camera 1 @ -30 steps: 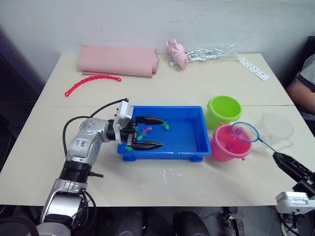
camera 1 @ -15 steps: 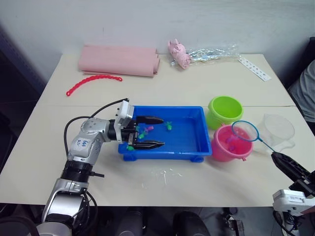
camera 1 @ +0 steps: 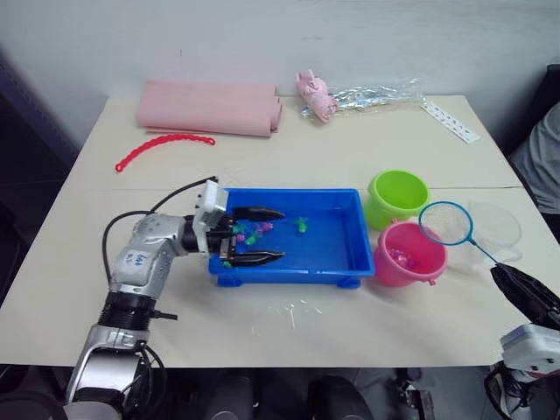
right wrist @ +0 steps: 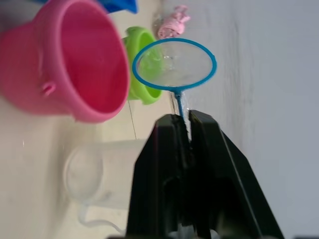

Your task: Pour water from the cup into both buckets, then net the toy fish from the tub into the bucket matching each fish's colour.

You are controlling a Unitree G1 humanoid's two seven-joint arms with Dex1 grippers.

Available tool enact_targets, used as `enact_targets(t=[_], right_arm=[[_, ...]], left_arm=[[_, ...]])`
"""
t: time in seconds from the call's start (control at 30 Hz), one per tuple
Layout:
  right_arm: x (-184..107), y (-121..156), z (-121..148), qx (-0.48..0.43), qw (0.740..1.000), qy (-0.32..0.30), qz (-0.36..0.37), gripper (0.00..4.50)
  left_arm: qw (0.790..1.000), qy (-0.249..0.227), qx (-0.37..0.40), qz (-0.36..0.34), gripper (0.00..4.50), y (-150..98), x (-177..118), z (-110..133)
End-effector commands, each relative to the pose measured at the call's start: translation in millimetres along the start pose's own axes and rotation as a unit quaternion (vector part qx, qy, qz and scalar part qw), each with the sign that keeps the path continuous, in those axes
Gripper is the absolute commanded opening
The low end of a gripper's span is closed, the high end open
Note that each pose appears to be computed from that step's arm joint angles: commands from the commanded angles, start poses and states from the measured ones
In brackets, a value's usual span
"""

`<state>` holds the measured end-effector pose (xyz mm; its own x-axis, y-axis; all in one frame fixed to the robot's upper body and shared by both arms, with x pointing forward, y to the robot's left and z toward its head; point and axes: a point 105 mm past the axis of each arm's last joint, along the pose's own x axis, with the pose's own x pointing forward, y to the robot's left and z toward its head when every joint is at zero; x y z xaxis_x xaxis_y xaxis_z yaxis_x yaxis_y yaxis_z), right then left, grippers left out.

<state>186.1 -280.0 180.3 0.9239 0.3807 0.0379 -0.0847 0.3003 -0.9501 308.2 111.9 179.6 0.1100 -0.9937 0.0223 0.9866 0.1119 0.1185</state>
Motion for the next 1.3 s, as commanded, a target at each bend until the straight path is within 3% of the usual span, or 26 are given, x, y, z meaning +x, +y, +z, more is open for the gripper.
enact_targets(t=[0.03,0.1,0.27,0.53,0.73,0.93,1.3], right_arm=[[17.7,-18.9,30.2,0.226,0.971,-0.074,0.009,0.0],[31.1,-21.3,46.2,0.302,0.946,-0.106,0.054,0.0],[68.2,-18.5,72.0,0.36,0.909,-0.158,0.139,0.0],[121.6,17.0,88.8,0.427,0.863,-0.131,0.237,0.0],[151.2,49.1,80.2,0.41,0.862,-0.042,0.296,0.0],[163.2,72.2,82.8,0.378,0.861,-0.03,0.338,0.0],[196.8,88.3,87.4,0.379,0.871,-0.003,0.312,0.0]], left_arm=[[0.998,-0.021,0.018,0.05,4.49,6.0,-30.0,15.5],[0.996,-0.02,0.017,0.081,4.49,8.9,-48.0,17.8],[0.988,0.007,0.036,0.152,4.49,9.4,-85.1,19.4],[0.968,0.044,0.017,0.244,4.49,-7.4,-130.4,6.7],[0.968,0.06,0.014,0.244,4.49,-19.0,-128.4,0.8],[0.97,0.073,0.022,0.232,4.49,-25.9,-121.4,-4.4],[0.969,0.071,0.027,0.235,4.49,-26.6,-118.1,-6.2]])
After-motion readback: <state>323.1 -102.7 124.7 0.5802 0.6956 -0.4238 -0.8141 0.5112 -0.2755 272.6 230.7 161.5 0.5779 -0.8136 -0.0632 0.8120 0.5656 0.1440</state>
